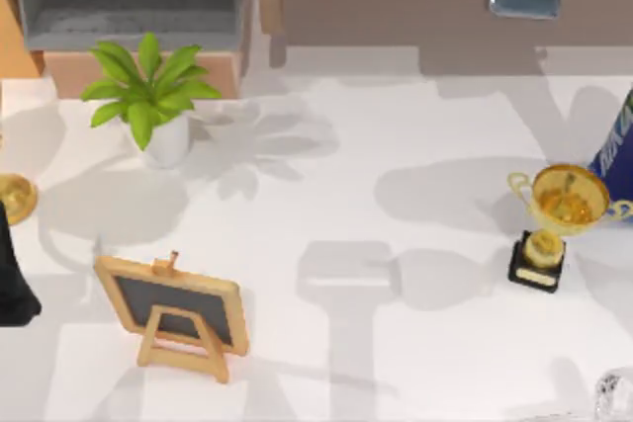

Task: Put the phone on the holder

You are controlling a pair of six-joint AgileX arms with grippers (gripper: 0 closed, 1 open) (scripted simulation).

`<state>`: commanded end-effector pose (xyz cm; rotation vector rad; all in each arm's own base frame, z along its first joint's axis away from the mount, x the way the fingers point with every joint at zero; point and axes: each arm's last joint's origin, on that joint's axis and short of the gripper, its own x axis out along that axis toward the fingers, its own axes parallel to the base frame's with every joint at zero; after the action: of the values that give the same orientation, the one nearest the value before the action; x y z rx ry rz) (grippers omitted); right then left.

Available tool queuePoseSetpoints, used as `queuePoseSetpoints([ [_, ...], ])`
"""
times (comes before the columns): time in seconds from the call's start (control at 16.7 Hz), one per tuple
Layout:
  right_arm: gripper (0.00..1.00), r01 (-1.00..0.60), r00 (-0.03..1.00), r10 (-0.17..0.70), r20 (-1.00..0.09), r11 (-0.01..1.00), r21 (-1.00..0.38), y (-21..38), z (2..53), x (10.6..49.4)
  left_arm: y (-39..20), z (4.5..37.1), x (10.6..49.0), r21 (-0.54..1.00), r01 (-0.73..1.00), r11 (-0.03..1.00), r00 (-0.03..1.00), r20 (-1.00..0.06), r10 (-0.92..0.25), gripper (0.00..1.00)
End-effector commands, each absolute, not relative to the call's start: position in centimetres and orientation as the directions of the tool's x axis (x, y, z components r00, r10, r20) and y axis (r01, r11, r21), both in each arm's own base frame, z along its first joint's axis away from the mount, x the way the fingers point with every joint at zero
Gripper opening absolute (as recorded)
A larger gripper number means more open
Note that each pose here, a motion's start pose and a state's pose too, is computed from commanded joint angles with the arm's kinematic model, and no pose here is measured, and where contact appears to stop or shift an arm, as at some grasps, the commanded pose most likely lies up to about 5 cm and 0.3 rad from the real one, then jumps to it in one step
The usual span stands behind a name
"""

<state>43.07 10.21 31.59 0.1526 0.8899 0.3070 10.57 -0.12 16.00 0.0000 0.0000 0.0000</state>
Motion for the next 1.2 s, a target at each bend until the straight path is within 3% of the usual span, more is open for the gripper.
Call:
queuePoseSetpoints([
  [0.18, 0.0, -0.172, 0.717, 0.286, -0.636, 0.956, 0.237, 3.2, 32.9, 42.5, -0.1, 16.0, 10.6, 0.0, 0.0, 1.0, 1.0, 0.0, 0.0, 1.0],
  [0.48, 0.0, -0.078, 0.853, 0.143, -0.502, 0.986, 0.149, -8.2, 32.1, 39.0, -0.1, 16.0, 10.6, 0.0, 0.0, 1.0, 1.0, 0.0, 0.0, 1.0],
  [0.84, 0.0, 0.048, 0.896, -0.022, -0.443, 0.998, 0.049, -17.5, 27.7, 31.8, -0.1, 16.0, 10.6, 0.0, 0.0, 1.0, 1.0, 0.0, 0.0, 1.0],
  [1.2, 0.0, 0.127, 0.891, -0.112, -0.44, 0.992, 0.004, -21.0, 23.3, 25.5, -0.1, 16.0, 10.6, 0.0, 0.0, 1.0, 1.0, 0.0, 0.0, 1.0],
])
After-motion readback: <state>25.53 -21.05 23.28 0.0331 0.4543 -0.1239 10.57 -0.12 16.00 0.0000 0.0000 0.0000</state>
